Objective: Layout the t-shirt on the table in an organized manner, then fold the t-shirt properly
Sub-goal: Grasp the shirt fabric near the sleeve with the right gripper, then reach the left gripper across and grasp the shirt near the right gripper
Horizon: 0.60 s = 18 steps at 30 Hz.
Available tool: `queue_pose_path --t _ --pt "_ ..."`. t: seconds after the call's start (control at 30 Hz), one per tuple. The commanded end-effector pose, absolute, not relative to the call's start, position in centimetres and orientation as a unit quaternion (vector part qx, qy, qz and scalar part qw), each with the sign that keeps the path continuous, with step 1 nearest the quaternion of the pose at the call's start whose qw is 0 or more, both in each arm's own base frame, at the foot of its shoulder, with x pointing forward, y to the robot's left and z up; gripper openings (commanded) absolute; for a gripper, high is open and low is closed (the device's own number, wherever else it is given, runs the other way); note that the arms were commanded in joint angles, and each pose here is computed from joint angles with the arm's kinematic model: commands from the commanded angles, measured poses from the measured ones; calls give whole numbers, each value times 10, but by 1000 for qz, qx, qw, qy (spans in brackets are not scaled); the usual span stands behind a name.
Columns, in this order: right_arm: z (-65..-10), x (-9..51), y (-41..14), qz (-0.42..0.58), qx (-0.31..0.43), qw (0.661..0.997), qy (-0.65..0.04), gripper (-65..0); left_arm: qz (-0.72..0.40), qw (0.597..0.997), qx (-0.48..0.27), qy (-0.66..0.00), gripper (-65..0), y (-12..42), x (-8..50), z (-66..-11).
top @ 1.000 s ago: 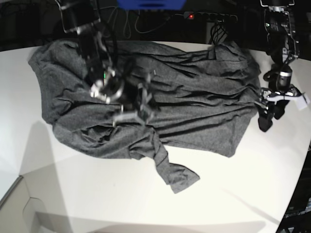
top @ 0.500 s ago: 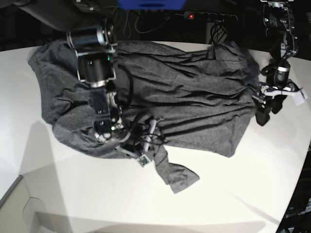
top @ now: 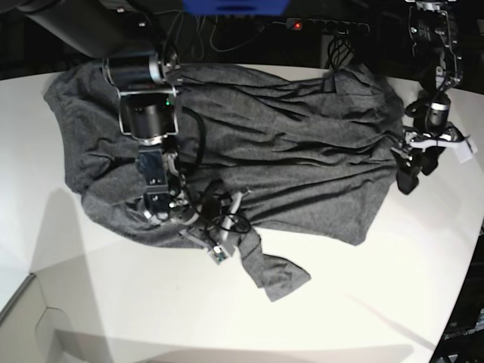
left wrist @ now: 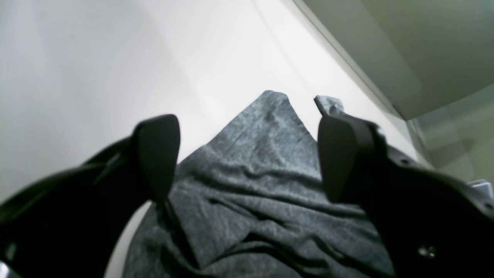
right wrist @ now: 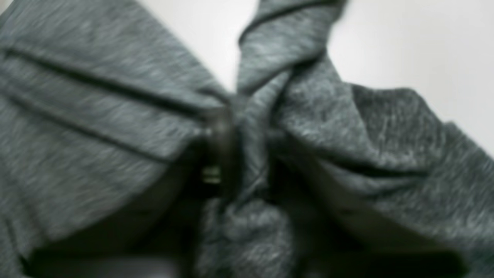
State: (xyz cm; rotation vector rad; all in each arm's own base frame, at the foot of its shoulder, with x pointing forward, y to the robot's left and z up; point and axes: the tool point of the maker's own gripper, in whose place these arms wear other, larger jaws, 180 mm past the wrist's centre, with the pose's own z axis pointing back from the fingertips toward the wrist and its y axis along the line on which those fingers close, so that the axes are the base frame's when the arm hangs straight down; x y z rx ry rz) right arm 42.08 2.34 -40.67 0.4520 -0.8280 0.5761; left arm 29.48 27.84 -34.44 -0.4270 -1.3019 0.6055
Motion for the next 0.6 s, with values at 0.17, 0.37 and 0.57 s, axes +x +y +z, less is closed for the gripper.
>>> queue_pose_path --t 0.17,0.37,0.57 --pt "-336 415 31 297 192 788 -504 -650 262 709 -203 -622 -109 280 310 -319" --pt "-300 375 40 367 161 736 -546 -650 245 707 -223 -624 -109 263 325 -313" --pt "-313 358 33 384 153 740 -531 -650 222 705 -254 -624 -109 234 344 -307"
